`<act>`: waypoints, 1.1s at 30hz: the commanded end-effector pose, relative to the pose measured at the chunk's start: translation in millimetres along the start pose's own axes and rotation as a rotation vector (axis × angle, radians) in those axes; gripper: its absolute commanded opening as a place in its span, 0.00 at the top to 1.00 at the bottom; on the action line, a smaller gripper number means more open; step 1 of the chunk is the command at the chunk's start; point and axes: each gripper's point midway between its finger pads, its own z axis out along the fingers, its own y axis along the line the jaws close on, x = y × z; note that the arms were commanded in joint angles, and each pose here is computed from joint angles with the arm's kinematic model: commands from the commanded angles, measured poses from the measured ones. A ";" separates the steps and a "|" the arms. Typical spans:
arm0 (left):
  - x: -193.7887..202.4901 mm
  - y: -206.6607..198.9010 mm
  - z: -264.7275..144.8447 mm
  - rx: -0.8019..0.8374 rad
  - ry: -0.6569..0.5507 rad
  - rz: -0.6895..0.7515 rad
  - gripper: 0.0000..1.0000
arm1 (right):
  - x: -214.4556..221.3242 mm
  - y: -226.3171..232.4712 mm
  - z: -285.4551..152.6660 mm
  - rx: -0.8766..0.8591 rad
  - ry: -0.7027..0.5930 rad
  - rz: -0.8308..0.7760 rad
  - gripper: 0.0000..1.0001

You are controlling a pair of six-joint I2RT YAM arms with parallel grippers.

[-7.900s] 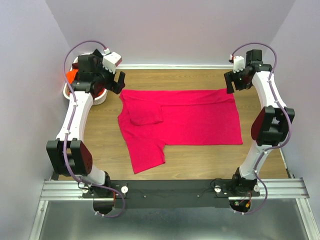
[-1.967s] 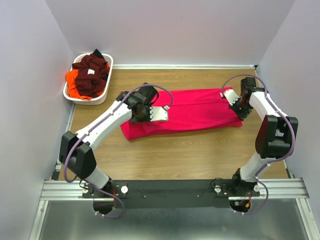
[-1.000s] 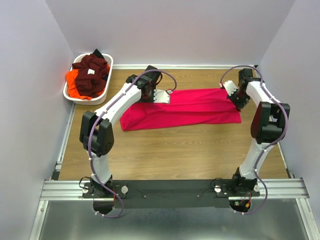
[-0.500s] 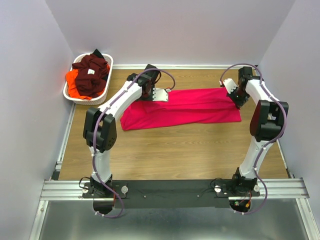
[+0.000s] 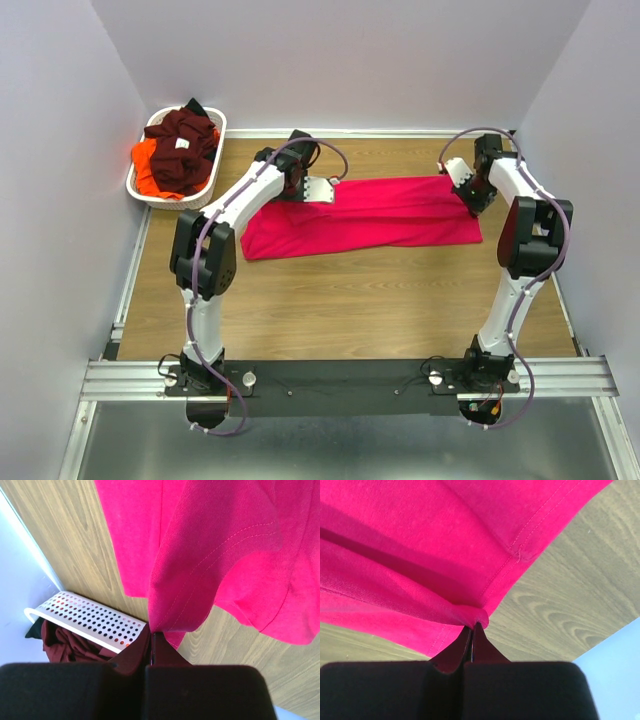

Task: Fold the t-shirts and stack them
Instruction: Fold the tshirt

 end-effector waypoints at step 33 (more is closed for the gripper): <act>64.4 -64.8 -15.9 0.351 -0.575 -0.875 0.28 | 37.7 39.0 -2.2 -0.457 -0.062 0.546 0.46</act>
